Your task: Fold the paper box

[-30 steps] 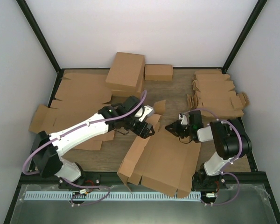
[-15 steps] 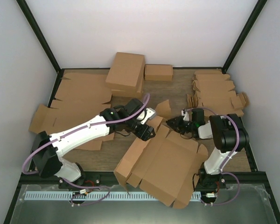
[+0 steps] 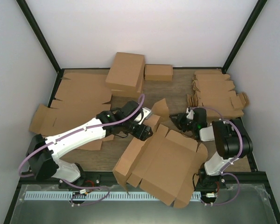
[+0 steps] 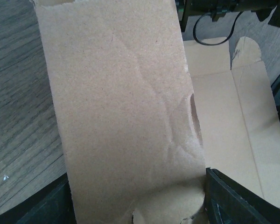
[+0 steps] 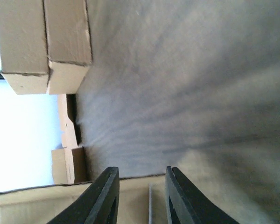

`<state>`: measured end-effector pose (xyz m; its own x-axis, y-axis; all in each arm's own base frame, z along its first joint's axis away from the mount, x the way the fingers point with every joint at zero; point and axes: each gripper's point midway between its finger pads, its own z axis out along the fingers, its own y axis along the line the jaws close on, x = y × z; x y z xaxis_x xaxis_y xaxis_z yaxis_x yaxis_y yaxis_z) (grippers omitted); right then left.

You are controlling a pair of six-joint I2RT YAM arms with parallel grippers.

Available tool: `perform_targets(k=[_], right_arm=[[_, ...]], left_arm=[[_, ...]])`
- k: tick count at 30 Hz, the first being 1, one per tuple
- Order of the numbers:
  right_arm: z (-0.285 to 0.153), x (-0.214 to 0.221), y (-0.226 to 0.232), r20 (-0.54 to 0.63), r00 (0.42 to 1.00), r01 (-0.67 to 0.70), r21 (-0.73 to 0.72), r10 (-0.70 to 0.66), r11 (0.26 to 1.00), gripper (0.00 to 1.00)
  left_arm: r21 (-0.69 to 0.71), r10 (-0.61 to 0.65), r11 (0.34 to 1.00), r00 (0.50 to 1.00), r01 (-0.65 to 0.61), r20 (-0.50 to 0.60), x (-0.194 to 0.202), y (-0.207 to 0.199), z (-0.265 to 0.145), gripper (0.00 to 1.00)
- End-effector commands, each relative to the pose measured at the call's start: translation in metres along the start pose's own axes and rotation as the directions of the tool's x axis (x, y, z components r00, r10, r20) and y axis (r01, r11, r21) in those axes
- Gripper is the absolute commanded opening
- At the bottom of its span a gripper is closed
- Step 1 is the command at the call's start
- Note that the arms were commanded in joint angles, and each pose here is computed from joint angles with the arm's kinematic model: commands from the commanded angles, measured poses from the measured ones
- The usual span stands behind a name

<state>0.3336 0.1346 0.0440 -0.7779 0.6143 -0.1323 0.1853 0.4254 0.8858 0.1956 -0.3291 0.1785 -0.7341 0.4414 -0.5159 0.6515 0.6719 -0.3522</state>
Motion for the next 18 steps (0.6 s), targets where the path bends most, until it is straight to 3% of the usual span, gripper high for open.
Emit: perform_targets(k=[1,4,8,11,18], right_arm=[[-0.002,-0.032,0.021,0.098,0.984,0.147,0.020,-0.148,0.989,0.38],[-0.004,-0.033,0.047,0.096,0.923,0.378,-0.037,-0.373,0.925,0.51],[0.002,-0.026,0.067,0.096,0.771,0.637,-0.076,-0.630,0.767,0.60],[0.002,-0.021,0.077,0.132,0.721,0.693,-0.108,-0.680,0.713,0.63],[-0.012,-0.004,0.085,0.175,0.681,0.732,-0.168,-0.711,0.660,0.60]], left_arm=[[-0.004,-0.005,1.000,1.000,0.005,0.014,0.002,-0.001,-0.005,0.73],[-0.004,-0.006,1.000,1.000,0.006,0.015,0.001,-0.001,-0.005,0.73],[0.030,-0.010,1.000,1.000,0.009,0.029,-0.002,-0.007,-0.003,0.73],[0.038,-0.017,0.999,0.999,0.015,0.036,-0.006,-0.009,-0.002,0.73],[-0.053,-0.082,0.995,0.995,0.085,0.065,-0.006,0.014,-0.005,0.70]])
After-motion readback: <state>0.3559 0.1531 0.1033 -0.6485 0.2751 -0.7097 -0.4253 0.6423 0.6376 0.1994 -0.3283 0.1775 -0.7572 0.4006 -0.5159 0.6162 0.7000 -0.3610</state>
